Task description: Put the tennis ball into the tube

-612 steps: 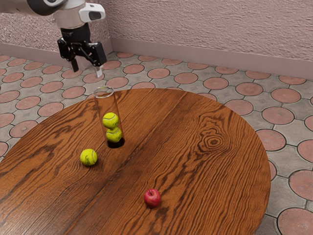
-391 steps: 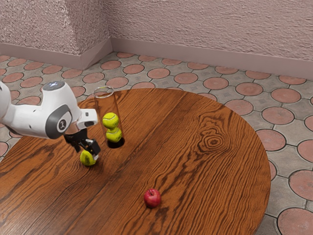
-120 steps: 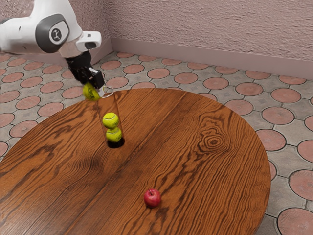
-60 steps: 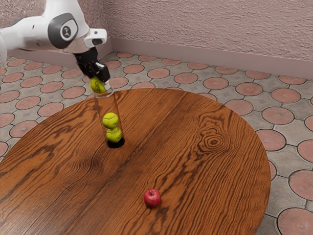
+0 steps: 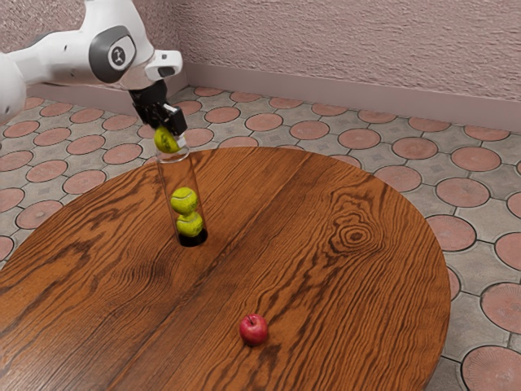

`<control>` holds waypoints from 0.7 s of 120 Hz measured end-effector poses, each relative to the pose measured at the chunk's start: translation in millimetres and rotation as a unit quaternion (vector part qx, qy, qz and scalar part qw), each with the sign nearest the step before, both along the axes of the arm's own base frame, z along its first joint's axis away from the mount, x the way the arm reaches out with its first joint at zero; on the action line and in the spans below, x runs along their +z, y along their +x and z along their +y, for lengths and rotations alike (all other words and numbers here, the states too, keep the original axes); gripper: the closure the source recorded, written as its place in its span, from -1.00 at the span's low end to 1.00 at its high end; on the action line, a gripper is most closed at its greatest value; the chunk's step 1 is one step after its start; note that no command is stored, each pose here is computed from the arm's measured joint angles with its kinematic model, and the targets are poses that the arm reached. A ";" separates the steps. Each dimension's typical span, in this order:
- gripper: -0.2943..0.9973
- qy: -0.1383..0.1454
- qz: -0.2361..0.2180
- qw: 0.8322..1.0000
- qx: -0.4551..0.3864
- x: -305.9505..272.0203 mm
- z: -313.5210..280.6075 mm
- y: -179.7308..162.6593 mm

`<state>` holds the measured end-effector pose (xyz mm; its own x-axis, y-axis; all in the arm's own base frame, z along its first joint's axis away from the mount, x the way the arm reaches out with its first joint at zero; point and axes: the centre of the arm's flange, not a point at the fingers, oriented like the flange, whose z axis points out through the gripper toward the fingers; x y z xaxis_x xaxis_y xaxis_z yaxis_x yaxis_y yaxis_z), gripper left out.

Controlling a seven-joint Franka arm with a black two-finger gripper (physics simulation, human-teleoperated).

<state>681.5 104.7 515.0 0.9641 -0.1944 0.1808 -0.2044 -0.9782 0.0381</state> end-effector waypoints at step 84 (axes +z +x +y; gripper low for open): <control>-0.53 0.058 -0.005 0.998 0.024 121.1 -34.3 -114.2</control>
